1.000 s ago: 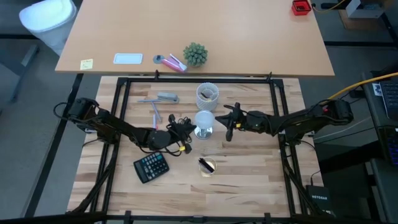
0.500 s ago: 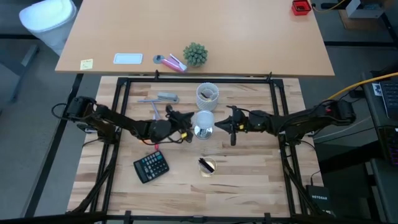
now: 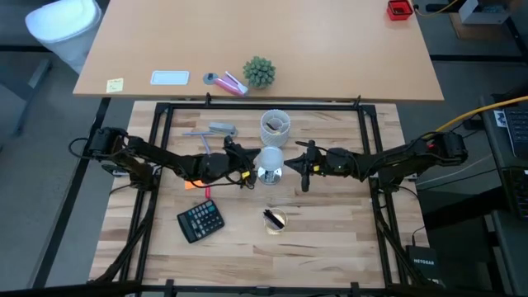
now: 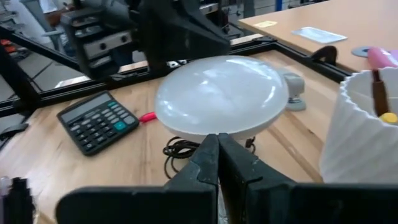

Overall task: Screw lightbulb
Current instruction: Remove the lightbulb from the lamp

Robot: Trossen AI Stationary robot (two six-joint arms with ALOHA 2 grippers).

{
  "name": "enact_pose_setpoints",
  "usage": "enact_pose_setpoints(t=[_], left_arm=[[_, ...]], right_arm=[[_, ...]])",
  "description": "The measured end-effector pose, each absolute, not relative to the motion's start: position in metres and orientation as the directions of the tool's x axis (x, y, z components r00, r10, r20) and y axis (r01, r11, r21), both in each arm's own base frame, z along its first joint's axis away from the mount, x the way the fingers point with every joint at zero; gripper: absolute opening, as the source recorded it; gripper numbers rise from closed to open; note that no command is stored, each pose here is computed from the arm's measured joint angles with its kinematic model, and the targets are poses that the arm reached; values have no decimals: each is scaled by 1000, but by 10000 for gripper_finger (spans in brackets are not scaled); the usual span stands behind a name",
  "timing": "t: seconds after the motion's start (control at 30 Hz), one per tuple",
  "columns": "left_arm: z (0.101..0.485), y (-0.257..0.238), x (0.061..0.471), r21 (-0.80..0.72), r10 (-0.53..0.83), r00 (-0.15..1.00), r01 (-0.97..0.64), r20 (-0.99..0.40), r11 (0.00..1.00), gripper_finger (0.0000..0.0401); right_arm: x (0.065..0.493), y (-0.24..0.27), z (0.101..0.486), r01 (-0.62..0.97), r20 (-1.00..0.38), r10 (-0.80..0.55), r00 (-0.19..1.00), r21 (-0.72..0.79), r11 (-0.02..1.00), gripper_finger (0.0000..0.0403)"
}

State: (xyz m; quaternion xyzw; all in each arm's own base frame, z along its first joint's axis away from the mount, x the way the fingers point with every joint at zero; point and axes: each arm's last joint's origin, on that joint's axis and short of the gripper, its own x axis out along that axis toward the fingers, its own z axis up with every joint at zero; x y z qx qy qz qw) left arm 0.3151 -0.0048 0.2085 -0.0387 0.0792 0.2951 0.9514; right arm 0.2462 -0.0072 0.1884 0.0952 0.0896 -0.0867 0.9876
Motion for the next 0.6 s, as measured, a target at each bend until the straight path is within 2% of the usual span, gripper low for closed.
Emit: enact_pose_setpoints(t=[0.6], left_arm=[[208,-29,314,-91,482,857,-503,-183,860,3]], right_arm=[[247,-12,185,346,-197,-323,926,95,933,5]])
